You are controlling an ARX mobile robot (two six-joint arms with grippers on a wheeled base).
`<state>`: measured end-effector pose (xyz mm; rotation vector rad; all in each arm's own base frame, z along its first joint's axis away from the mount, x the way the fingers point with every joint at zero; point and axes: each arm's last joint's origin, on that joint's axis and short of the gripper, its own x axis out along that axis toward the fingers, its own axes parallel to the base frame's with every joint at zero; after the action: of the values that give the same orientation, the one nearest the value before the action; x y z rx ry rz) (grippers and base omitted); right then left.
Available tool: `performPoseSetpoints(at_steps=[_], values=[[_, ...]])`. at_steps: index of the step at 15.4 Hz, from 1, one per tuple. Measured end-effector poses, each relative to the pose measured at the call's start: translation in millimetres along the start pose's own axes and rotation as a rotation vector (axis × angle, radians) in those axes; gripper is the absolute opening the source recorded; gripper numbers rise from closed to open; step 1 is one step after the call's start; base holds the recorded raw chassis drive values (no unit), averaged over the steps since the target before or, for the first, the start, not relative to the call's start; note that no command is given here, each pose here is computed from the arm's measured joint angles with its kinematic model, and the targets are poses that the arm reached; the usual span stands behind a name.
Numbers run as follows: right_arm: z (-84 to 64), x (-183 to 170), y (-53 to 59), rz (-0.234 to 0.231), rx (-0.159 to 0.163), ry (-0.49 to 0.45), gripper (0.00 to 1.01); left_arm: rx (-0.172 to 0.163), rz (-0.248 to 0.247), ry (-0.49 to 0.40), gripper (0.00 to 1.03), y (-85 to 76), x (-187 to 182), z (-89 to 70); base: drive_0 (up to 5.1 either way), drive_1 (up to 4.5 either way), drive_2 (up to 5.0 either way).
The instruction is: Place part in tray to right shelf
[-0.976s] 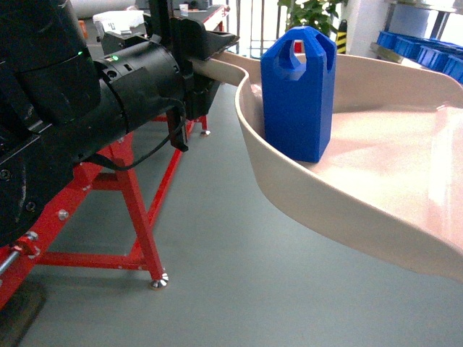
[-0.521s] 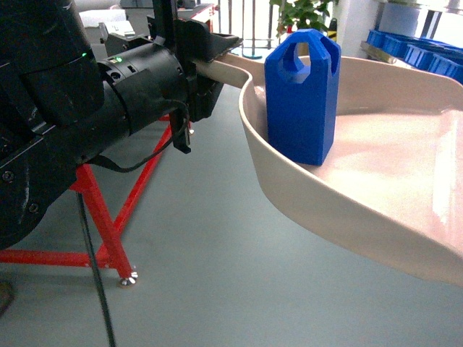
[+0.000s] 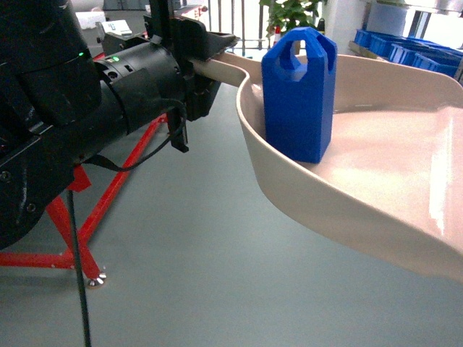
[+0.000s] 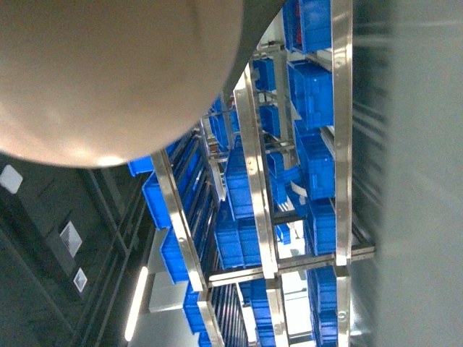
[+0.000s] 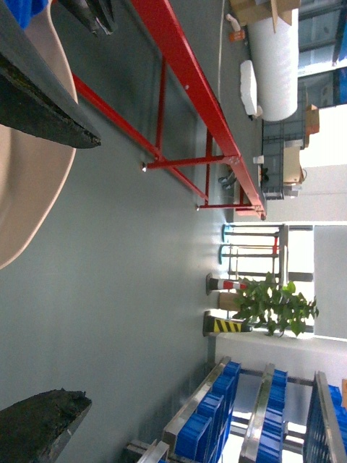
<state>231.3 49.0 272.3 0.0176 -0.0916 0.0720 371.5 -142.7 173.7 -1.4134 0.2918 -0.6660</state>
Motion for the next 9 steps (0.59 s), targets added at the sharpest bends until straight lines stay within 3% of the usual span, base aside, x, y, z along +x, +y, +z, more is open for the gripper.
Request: performPoseSetpoints(at_steps=[1,9], values=[[0.0,0.2,-1.7,-0.011,-0.001,0.000,0.98,-0.003,-0.001,0.014,0.12,-0.4,1.2,-4.6,0.0,0.00,0.0],[1.1,-0.5,-1.3,-0.005,0.000,-0.005,0.98,-0.001,0.004,0.001,0.12,0.7,-0.5,0.1,0.1,4.40,-4.2]])
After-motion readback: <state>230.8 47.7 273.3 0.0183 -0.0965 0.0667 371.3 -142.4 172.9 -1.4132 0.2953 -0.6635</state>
